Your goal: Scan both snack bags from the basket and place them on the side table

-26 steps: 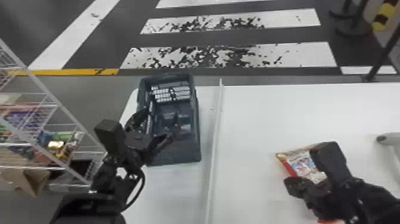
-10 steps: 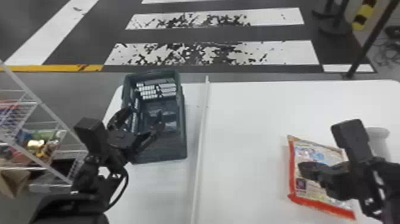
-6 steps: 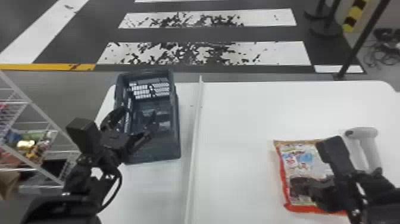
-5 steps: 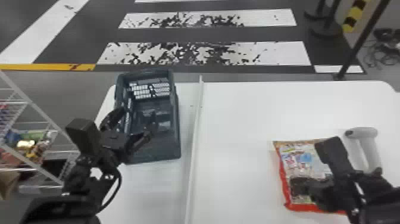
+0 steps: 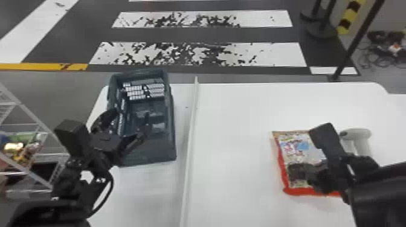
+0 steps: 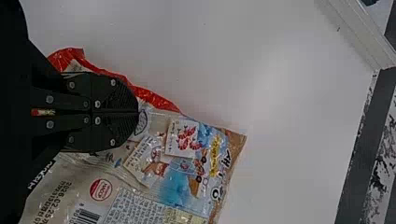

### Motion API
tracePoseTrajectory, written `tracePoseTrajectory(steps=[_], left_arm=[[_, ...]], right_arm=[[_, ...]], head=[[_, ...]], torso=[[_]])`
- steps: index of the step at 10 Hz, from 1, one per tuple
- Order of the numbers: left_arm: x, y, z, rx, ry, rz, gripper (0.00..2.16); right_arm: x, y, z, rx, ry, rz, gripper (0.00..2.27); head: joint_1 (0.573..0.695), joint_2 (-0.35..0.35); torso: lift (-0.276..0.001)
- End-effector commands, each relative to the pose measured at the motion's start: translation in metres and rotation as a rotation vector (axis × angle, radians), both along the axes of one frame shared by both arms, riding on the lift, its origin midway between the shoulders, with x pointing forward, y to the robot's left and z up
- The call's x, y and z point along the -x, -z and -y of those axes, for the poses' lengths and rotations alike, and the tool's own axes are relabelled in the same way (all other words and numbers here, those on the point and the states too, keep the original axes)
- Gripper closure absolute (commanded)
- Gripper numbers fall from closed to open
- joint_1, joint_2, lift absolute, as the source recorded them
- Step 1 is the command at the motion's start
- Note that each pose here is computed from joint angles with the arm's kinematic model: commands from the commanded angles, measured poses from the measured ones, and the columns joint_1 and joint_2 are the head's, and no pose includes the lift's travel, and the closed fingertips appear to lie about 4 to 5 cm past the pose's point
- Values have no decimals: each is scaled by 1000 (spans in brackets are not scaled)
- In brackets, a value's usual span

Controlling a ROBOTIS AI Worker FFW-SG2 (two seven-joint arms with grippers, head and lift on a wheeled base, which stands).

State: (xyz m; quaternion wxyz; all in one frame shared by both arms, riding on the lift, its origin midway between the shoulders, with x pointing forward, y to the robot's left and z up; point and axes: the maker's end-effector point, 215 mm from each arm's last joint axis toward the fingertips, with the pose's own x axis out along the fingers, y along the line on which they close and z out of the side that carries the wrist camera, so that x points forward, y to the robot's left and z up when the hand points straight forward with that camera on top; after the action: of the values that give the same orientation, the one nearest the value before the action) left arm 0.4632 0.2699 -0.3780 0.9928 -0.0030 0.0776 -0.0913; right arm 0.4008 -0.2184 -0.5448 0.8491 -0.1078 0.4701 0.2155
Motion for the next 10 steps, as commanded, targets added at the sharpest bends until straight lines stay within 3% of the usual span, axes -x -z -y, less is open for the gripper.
tracePoseTrajectory(steps=[1, 3, 4, 5, 6, 7, 10], left_arm=[[0, 1, -2, 0, -3, -1, 147], [-1, 0, -1, 2, -2, -1, 147], [-1, 0, -1, 2, -2, -1, 147], [-1, 0, -1, 1, -2, -1, 147], [0, 1, -2, 2, -4, -3, 147], [0, 1, -2, 1, -4, -3, 147], [0, 2, -3, 1, -5, -5, 147]], right_arm=[[-8, -2, 3, 11, -4, 15, 2250], [-7, -15, -3, -15, 0, 42, 2226], [-9, -36, -7, -43, 16, 89, 2010], [-13, -66, -11, -106, 47, 127, 1325], [-19, -90, -3, -132, 83, 168, 272], [-23, -99, 18, -93, 148, 189, 26], [-22, -84, 112, 44, 361, 172, 29]], head=[[695, 68], [695, 65], [695, 69], [695, 71], [695, 76], [695, 77], [695, -1]], torso=[[-75], [-75], [-75], [-75], [-75], [-75], [-75]])
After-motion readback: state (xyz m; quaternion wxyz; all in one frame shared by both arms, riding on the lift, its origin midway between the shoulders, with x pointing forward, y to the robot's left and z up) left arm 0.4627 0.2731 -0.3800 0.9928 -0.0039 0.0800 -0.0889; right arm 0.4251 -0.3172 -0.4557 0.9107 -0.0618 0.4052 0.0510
